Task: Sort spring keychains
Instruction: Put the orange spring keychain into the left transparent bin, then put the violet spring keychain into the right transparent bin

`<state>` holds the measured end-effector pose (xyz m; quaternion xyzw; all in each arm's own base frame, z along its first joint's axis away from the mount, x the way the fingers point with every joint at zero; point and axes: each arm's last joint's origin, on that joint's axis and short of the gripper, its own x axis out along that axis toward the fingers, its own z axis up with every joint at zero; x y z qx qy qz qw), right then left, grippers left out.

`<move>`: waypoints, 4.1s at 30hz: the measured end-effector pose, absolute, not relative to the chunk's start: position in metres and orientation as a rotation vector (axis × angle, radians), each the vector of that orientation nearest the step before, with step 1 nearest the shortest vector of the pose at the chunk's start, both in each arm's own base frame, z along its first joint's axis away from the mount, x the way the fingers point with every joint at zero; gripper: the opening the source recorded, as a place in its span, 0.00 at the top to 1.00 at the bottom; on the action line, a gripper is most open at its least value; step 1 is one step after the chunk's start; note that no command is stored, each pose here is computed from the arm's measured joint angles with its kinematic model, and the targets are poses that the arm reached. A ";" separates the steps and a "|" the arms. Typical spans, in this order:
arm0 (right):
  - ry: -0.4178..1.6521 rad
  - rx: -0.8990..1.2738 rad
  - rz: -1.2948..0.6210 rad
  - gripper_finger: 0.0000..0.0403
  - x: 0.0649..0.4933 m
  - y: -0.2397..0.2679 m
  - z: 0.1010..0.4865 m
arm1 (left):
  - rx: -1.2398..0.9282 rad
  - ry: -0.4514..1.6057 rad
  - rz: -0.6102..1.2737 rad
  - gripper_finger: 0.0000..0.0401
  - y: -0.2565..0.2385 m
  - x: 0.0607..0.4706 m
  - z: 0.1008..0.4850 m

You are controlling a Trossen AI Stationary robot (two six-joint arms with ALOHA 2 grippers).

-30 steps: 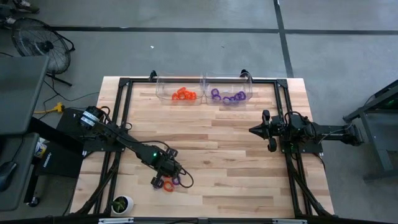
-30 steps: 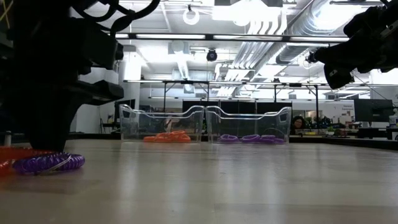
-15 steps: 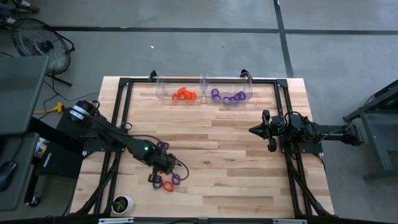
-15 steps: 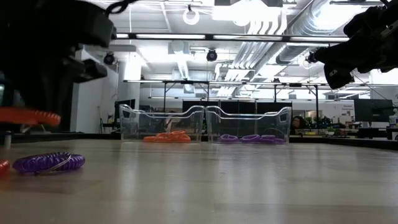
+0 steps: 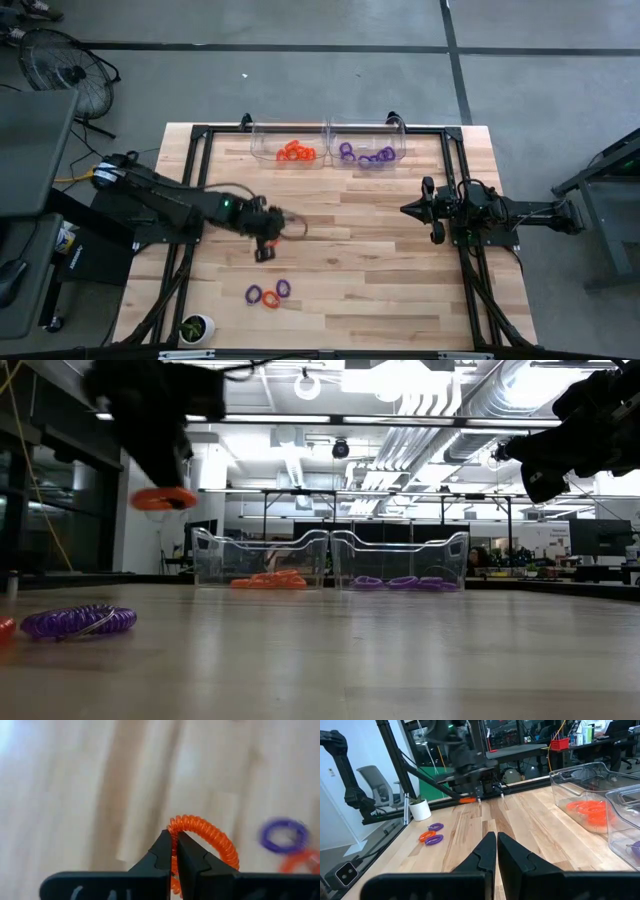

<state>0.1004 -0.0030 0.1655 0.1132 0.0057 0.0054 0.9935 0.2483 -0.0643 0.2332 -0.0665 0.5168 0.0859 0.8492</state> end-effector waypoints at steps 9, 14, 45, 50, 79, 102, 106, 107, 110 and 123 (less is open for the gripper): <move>0.011 0.227 0.010 0.97 0.100 -0.003 0.166 | -0.303 0.960 0.452 1.00 0.013 0.261 0.241; 0.011 0.227 0.011 0.97 0.100 -0.003 0.166 | -0.397 0.805 0.580 1.00 0.057 0.266 0.248; 0.011 0.227 0.011 0.97 0.100 -0.003 0.166 | -0.682 0.516 1.141 0.99 0.181 0.246 0.227; 0.011 0.227 0.011 0.97 0.100 -0.003 0.166 | -0.700 0.545 1.116 0.90 0.184 0.252 0.215; 0.011 0.227 0.010 0.97 0.100 -0.003 0.166 | -0.590 0.632 0.818 0.66 0.160 0.270 0.240; 0.011 0.227 0.010 0.97 0.100 -0.003 0.166 | -0.265 1.097 0.451 1.00 -0.015 0.255 0.248; 0.011 0.227 0.010 0.97 0.100 -0.003 0.166 | -0.262 1.134 0.396 1.00 -0.050 0.246 0.247; 0.011 0.227 0.011 0.97 0.100 -0.003 0.166 | -0.263 1.136 0.382 1.00 -0.058 0.244 0.247; 0.011 0.227 0.011 0.97 0.100 -0.003 0.166 | -0.263 1.127 0.368 1.00 -0.078 0.238 0.247; 0.011 0.227 0.011 0.97 0.100 -0.003 0.165 | -0.351 1.185 0.414 1.00 -0.132 0.205 0.239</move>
